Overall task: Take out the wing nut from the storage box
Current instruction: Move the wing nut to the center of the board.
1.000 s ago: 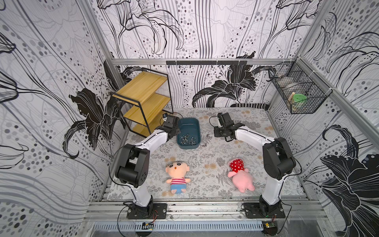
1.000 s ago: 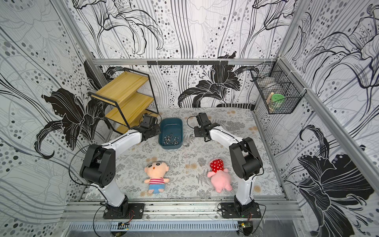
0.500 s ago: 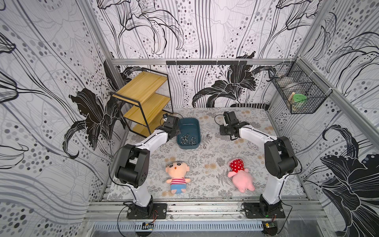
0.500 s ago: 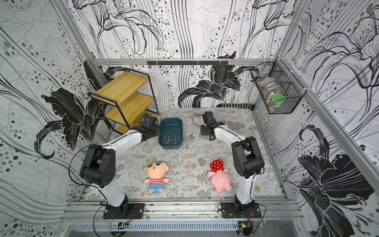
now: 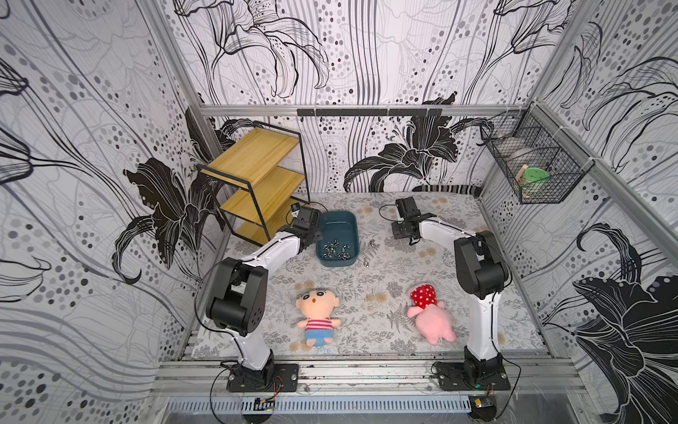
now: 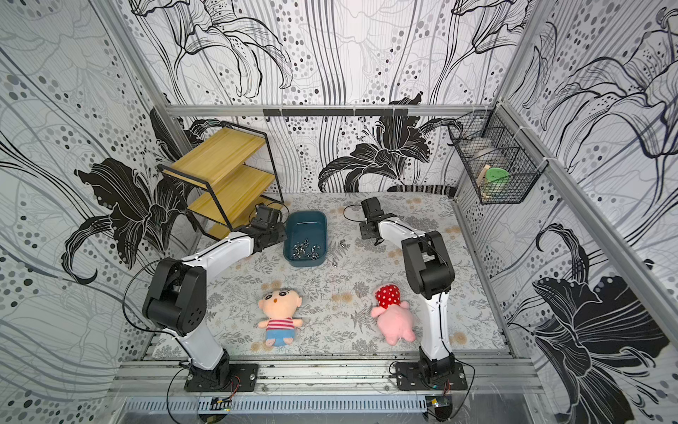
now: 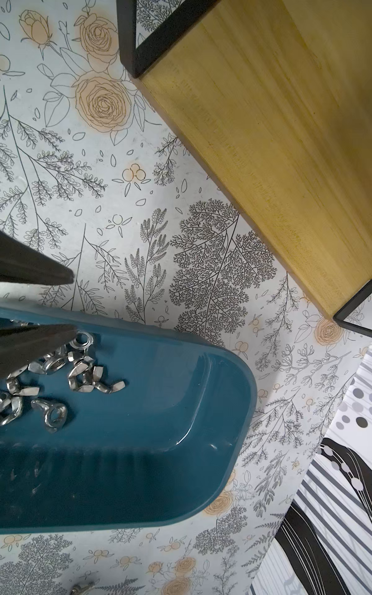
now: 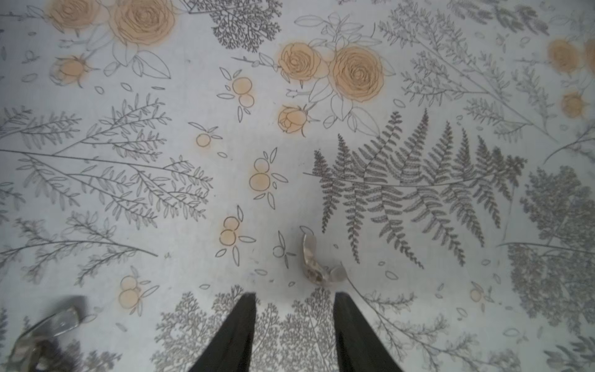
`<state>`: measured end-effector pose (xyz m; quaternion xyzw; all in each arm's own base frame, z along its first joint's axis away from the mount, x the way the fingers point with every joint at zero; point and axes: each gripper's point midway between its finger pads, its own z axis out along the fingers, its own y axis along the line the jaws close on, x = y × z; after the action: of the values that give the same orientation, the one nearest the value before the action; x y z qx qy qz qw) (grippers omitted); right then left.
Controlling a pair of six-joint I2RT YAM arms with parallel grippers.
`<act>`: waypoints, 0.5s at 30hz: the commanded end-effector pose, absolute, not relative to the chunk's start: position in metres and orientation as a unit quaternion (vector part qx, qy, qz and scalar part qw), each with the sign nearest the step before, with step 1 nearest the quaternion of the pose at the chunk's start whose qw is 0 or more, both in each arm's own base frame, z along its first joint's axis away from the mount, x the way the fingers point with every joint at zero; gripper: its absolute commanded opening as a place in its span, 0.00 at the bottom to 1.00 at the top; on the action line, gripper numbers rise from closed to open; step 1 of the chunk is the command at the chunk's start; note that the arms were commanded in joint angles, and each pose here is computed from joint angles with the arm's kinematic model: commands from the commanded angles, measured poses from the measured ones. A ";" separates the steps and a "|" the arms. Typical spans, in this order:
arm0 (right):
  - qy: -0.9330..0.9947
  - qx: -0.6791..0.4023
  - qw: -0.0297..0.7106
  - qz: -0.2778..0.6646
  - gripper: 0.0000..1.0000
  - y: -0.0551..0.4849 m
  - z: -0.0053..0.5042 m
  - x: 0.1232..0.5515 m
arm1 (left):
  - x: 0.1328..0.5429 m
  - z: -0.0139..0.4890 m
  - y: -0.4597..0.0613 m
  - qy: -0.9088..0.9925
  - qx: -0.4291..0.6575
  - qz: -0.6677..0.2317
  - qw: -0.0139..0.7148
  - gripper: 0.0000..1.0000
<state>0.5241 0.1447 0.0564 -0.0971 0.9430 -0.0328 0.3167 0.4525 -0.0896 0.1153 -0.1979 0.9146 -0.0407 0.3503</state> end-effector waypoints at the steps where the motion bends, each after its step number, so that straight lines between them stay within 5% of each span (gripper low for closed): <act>1: 0.940 -0.108 0.318 -0.052 0.47 0.136 0.055 0.534 | 0.458 0.126 -0.090 0.910 -0.192 -0.036 0.366 0.29; 15: 0.951 -0.126 0.283 -0.003 0.38 0.142 0.035 0.539 | 0.457 0.122 -0.089 0.911 -0.192 -0.031 0.363 0.29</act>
<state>0.5378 0.1346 0.0332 -0.1144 0.9493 -0.0193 0.2922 0.4527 -0.0886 0.1155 -0.1972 0.9144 -0.0375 0.3515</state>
